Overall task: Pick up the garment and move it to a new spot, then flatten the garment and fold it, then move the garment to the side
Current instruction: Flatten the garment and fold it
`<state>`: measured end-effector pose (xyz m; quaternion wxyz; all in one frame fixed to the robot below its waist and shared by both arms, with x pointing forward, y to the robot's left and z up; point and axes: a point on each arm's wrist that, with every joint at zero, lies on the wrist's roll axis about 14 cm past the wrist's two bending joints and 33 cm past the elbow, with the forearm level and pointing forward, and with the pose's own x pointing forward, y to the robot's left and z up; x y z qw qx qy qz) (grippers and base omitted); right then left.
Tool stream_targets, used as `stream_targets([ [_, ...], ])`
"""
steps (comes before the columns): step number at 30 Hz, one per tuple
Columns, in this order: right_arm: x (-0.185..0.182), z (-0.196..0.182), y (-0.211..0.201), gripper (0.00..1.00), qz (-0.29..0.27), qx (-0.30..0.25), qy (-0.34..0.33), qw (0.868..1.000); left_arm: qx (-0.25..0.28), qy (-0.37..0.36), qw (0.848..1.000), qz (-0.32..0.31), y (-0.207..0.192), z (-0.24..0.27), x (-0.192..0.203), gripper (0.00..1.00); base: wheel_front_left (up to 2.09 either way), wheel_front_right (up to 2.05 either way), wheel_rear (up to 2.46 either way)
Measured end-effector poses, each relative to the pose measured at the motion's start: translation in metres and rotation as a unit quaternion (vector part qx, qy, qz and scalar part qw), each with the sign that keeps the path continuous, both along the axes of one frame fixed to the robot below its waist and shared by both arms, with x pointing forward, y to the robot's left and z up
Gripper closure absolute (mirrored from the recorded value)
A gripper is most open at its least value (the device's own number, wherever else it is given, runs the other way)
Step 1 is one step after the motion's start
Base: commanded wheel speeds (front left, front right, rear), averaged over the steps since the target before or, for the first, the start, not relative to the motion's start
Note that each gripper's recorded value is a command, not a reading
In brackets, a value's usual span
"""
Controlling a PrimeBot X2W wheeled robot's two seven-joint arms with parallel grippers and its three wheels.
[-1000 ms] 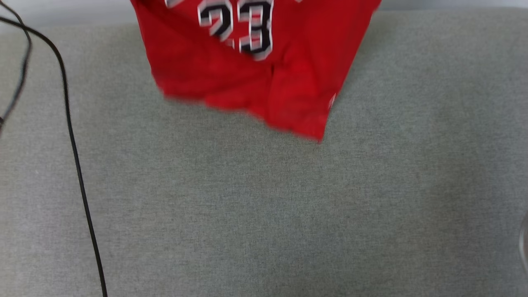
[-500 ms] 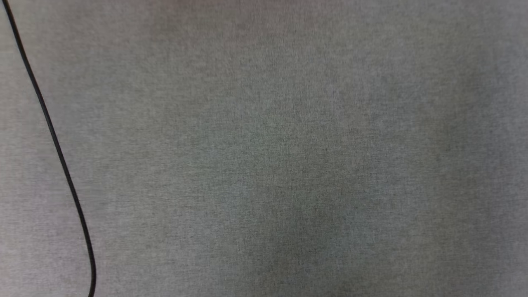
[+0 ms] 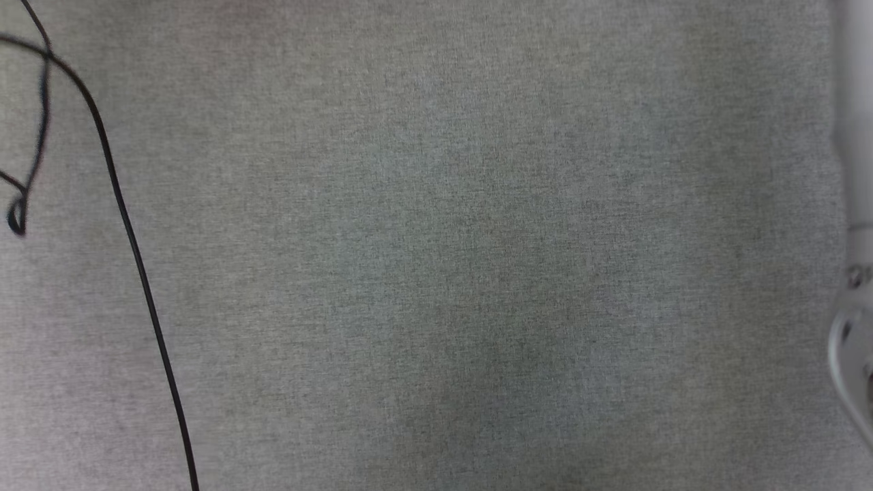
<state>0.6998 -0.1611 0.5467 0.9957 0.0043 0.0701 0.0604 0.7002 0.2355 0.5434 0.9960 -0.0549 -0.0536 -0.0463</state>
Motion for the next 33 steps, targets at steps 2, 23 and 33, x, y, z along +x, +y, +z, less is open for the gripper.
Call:
stream_targets([
  [2, -0.012, -0.024, 0.001, 1.00, 0.003, 0.005, 0.025, 1.000, -0.012, 0.014, 1.000, 0.001, 0.001, -0.013, -0.011, 1.00, 0.00, 0.00, 0.00],
  [23, -0.215, -0.119, -0.032, 1.00, -0.033, 0.084, 0.134, 0.987, -0.072, 0.080, 0.994, -0.032, -0.022, -0.069, -0.210, 1.00, 0.00, 0.00, 0.00],
  [33, -0.328, -0.122, -0.047, 1.00, -0.071, 0.108, 0.167, 0.977, -0.078, 0.117, 0.990, -0.018, -0.026, -0.092, -0.313, 1.00, 0.00, 0.00, 0.00],
])
